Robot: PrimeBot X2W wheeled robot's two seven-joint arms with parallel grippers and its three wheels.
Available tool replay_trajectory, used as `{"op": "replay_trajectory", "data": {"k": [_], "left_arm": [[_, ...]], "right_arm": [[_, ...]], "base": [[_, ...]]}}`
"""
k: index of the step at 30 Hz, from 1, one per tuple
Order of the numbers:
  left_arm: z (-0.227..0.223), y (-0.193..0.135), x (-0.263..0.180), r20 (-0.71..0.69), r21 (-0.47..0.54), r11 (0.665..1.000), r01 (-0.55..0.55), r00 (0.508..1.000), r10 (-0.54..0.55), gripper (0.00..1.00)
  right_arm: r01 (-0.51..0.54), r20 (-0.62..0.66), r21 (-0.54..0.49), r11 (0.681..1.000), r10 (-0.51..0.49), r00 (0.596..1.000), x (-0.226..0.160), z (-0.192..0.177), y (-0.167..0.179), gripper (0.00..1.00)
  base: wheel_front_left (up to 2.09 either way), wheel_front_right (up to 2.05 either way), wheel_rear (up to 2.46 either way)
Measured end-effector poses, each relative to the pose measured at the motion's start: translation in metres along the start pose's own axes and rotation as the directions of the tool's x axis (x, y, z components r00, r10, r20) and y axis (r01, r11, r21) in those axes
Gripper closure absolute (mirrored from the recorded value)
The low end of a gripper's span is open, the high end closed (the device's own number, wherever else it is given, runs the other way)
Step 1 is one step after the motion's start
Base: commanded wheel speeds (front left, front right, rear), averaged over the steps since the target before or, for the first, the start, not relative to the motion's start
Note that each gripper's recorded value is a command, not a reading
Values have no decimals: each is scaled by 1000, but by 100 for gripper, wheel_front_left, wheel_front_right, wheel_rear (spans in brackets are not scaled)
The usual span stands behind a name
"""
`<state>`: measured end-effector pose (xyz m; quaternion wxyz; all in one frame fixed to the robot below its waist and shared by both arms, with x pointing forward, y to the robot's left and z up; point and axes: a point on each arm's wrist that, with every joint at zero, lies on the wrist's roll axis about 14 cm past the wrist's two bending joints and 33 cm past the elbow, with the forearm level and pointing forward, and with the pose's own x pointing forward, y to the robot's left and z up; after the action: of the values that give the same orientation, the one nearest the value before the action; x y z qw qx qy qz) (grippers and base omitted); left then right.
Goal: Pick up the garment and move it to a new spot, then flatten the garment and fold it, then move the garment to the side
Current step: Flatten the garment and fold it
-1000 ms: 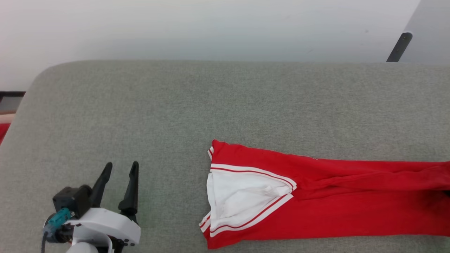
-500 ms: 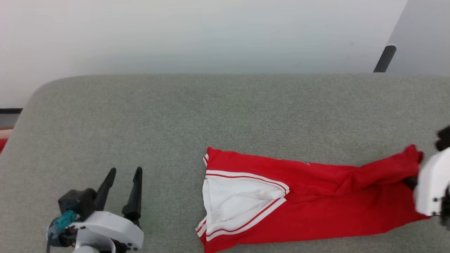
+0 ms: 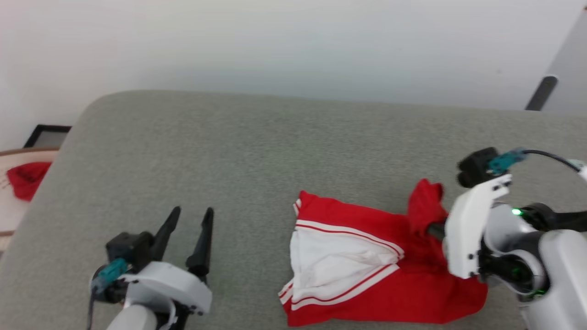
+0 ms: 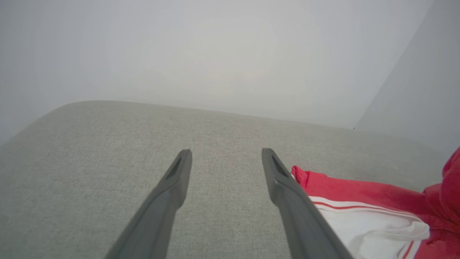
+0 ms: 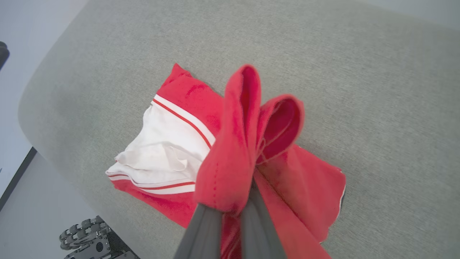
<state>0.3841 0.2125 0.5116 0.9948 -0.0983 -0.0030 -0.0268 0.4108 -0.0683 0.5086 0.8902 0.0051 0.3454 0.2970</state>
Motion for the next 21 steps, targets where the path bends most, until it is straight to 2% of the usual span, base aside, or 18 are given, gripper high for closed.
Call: {"op": "replay_trajectory", "data": {"k": [13, 18, 20, 21], "left_arm": [[9, 9, -1, 35, -21, 999, -38, 999, 39, 0], [6, 12, 0, 27, -25, 999, -43, 999, 44, 0], [6, 13, 1, 29, -27, 999, -43, 999, 44, 0], [5, 14, 1, 28, -27, 999, -45, 999, 46, 0]], "right_arm": [[-169, -89, -93, 981, 161, 983, 62, -5, 73, 100], [-180, -124, -110, 978, 166, 978, 76, -14, 80, 100], [-178, -131, -118, 977, 162, 978, 80, -16, 81, 64], [-177, -132, -121, 977, 161, 978, 81, -16, 81, 30]], "base": [[0, 0, 0], [0, 0, 0], [0, 0, 0], [0, 0, 0]]}}
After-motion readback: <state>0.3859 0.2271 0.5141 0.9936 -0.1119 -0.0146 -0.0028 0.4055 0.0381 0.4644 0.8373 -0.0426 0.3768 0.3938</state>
